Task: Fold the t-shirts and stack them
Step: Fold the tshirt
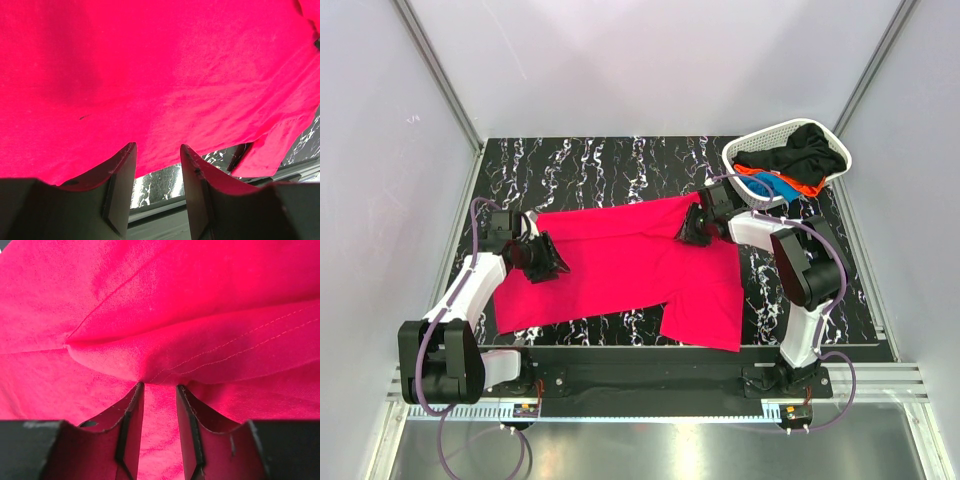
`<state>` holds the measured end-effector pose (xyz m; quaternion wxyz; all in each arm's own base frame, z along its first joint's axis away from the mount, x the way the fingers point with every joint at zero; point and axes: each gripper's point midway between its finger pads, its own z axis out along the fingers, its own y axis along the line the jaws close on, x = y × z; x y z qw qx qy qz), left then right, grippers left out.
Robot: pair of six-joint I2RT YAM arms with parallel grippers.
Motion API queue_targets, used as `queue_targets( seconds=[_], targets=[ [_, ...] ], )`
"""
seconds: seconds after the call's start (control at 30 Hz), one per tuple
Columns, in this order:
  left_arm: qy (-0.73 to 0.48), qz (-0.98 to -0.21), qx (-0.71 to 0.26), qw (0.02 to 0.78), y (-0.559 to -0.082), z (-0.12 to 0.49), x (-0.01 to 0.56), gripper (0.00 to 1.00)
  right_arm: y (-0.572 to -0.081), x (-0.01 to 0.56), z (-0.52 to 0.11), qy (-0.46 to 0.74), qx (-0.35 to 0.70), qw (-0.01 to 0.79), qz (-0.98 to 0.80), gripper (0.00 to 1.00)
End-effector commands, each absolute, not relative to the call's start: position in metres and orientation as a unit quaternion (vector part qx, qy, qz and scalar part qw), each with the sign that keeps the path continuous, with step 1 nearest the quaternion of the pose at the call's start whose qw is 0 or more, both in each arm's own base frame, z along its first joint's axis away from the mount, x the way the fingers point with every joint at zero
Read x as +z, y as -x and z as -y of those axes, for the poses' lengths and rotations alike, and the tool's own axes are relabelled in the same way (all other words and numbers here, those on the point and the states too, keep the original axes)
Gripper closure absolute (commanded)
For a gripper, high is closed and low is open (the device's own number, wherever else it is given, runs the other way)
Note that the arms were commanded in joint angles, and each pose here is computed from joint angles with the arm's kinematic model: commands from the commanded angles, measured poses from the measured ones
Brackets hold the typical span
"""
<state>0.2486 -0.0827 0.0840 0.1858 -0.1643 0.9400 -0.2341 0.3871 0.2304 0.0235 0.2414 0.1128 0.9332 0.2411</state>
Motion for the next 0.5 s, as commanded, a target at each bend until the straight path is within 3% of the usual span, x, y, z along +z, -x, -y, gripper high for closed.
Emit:
queue_targets(
  seconds=[0.0, 0.17, 0.3, 0.47],
  targets=[
    [0.149, -0.936, -0.246, 0.204, -0.257, 0.085, 0.092, 0.55, -0.397, 0.022, -0.224, -0.116, 0.237, 0.258, -0.929, 0.6],
    [0.149, -0.936, -0.246, 0.204, -0.26, 0.085, 0.094, 0.55, -0.404, 0.026, -0.225, -0.115, 0.243, 0.262, -0.927, 0.55],
    [0.15, -0.936, -0.245, 0.204, -0.263, 0.084, 0.094, 0.55, -0.407, 0.026, -0.228, -0.113, 0.251, 0.26, -0.926, 0.57],
    [0.148, -0.937, -0.245, 0.2, -0.264, 0.085, 0.093, 0.55, -0.414, 0.035, -0.233, -0.109, 0.262, 0.27, -0.92, 0.69]
  ],
)
